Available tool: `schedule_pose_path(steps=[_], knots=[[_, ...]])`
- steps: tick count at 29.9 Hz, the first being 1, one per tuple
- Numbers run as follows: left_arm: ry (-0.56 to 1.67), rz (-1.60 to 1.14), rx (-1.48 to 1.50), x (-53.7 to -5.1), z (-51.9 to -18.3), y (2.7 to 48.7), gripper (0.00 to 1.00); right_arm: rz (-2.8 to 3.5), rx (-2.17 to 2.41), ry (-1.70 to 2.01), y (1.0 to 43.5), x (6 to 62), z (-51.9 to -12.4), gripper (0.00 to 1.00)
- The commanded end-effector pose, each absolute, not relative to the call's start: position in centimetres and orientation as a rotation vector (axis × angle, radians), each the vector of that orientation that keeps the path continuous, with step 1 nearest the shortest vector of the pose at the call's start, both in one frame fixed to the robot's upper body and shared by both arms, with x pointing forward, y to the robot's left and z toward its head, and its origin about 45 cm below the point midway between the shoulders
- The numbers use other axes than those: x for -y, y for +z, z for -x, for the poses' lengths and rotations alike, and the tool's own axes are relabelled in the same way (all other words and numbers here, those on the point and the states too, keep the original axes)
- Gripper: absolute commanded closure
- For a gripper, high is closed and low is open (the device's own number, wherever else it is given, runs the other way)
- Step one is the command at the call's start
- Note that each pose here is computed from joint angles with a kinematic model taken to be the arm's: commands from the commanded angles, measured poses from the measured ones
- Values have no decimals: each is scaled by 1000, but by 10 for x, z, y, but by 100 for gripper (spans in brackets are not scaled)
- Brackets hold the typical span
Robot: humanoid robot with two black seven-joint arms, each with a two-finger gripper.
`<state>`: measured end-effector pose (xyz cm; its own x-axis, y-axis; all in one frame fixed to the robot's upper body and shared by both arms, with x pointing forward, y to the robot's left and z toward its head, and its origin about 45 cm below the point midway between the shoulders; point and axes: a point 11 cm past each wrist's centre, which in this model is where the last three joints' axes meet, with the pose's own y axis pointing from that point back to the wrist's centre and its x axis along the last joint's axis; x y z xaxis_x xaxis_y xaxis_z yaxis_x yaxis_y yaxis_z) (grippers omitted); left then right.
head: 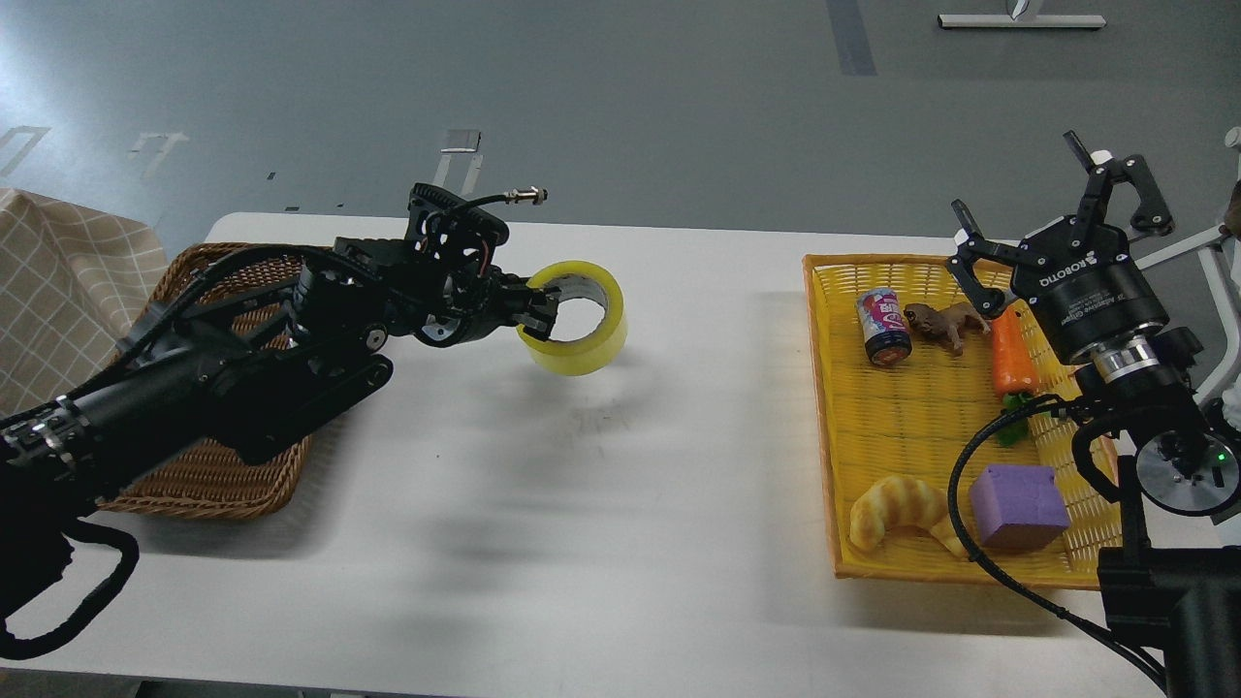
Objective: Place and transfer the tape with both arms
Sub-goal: 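Carry the tape roll with the left gripper into the wicker basket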
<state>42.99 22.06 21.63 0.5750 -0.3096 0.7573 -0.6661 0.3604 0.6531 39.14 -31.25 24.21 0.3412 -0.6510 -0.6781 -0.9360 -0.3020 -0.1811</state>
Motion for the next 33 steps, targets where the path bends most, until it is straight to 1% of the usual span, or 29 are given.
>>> schedule_pose_path(steps=[1,6,8,9,14,20,24,28,33], knots=[[323,-1250,970,-251,-435,231,100,2052,-1382,665,242,312,-391,0],[384,-1311,945,-299,-438,250,100,2049,-1384,668,242,313,-392,0],[399,-1327,931,-324,-435,258,100,2048,-1383,668,242,313,-392,0],[399,-1327,931,-324,-435,258,100,2048,-1383,668,242,313,-392,0],[453,-1405,894,-375,-426,273,100,2050,-1382,665,243,313,-393,0],[514,-1439,834,-411,-416,284,100,2052,-1379,665,244,312,-394,0],[523,-1473,807,-428,-409,283,100,2051,-1375,662,245,312,-394,0],[529,-1498,739,-448,-393,271,100,2053,-1373,664,245,311,-394,0],[542,-1508,684,-463,-380,255,100,2056,-1372,667,244,310,-394,0]])
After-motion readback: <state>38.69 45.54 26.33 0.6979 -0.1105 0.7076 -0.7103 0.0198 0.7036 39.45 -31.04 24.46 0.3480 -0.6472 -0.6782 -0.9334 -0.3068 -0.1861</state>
